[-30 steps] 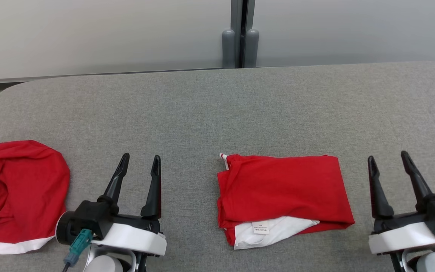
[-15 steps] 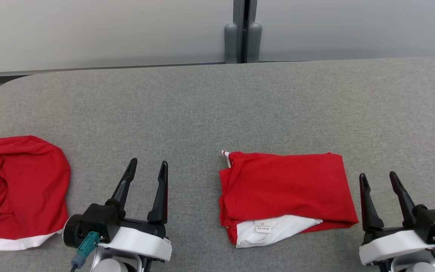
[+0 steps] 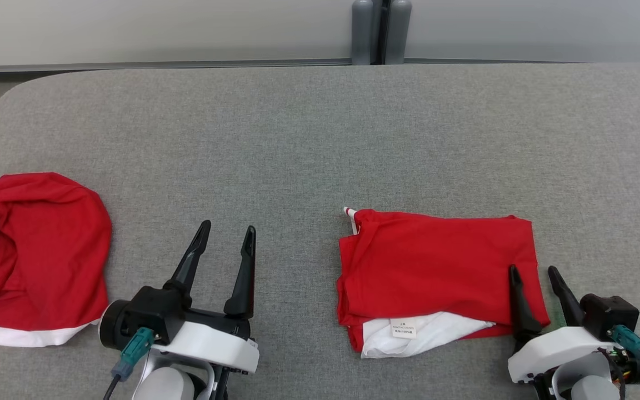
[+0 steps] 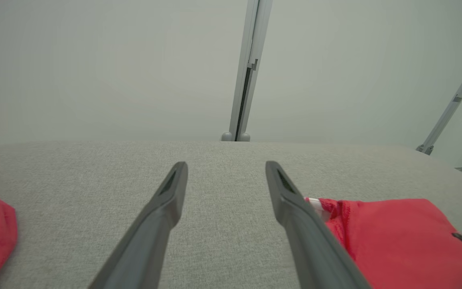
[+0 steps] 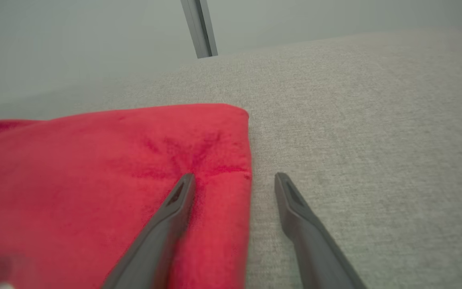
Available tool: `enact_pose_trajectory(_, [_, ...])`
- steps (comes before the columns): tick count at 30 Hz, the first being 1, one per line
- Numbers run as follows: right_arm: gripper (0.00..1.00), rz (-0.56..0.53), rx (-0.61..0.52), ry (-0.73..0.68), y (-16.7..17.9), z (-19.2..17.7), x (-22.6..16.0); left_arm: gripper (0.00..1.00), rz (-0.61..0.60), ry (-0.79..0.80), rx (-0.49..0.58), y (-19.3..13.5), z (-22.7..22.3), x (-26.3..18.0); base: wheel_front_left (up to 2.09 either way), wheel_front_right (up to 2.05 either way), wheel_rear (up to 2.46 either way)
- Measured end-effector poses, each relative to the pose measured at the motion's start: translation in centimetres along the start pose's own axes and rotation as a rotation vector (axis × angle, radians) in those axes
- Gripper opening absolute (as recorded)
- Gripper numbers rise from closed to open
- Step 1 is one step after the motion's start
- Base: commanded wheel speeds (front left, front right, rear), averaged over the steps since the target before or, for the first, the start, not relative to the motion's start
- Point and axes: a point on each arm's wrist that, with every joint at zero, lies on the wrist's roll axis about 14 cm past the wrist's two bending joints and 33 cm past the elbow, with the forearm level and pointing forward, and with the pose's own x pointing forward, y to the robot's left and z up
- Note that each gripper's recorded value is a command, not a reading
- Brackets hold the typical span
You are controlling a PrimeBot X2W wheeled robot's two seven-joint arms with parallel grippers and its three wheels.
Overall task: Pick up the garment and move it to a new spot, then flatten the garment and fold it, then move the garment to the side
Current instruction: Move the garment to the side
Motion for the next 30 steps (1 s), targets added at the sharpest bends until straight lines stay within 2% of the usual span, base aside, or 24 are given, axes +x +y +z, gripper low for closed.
enact_pose_trajectory(5, [1.00, 0.012, 0.003, 0.055, 0.5, -1.5, 0.7, 1.00, 0.006, -0.001, 0.003, 0.3, 0.0, 0.3, 0.00, 0.00, 0.00])
enact_pose_trajectory(6, [0.44, 0.014, 0.002, 0.061, 0.6, -1.6, 0.8, 1.00, 0.005, 0.001, 0.003, 0.3, -0.1, 0.3, 0.00, 0.00, 0.00])
enact_pose_trajectory(7, [0.00, 0.018, 0.000, 0.064, 0.7, -1.6, 0.9, 1.00, 0.003, 0.004, 0.004, 0.2, -0.2, 0.3, 0.00, 0.00, 0.00])
enact_pose_trajectory(13, [0.00, 0.044, -0.057, 0.043, 1.0, -0.8, 1.0, 1.00, -0.027, 0.002, 0.012, -0.7, -0.2, 0.7, 0.00, 0.00, 0.00])
enact_pose_trajectory(18, [0.00, 0.058, -0.206, -0.023, -0.7, 2.0, 0.9, 1.00, -0.102, -0.009, 0.016, -3.0, -0.1, 1.5, 0.00, 0.00, 0.00])
enact_pose_trajectory(24, [0.00, 0.045, -0.392, -0.059, -4.4, 4.9, -0.2, 1.00, -0.249, -0.059, 0.004, -7.7, 1.2, 3.6, 0.00, 0.00, 0.00])
enact_pose_trajectory(30, [0.00, -0.030, -0.556, -0.044, -10.4, 7.7, -1.4, 1.00, -0.397, -0.074, 0.019, -12.1, 0.8, 5.0, 0.00, 0.00, 0.00])
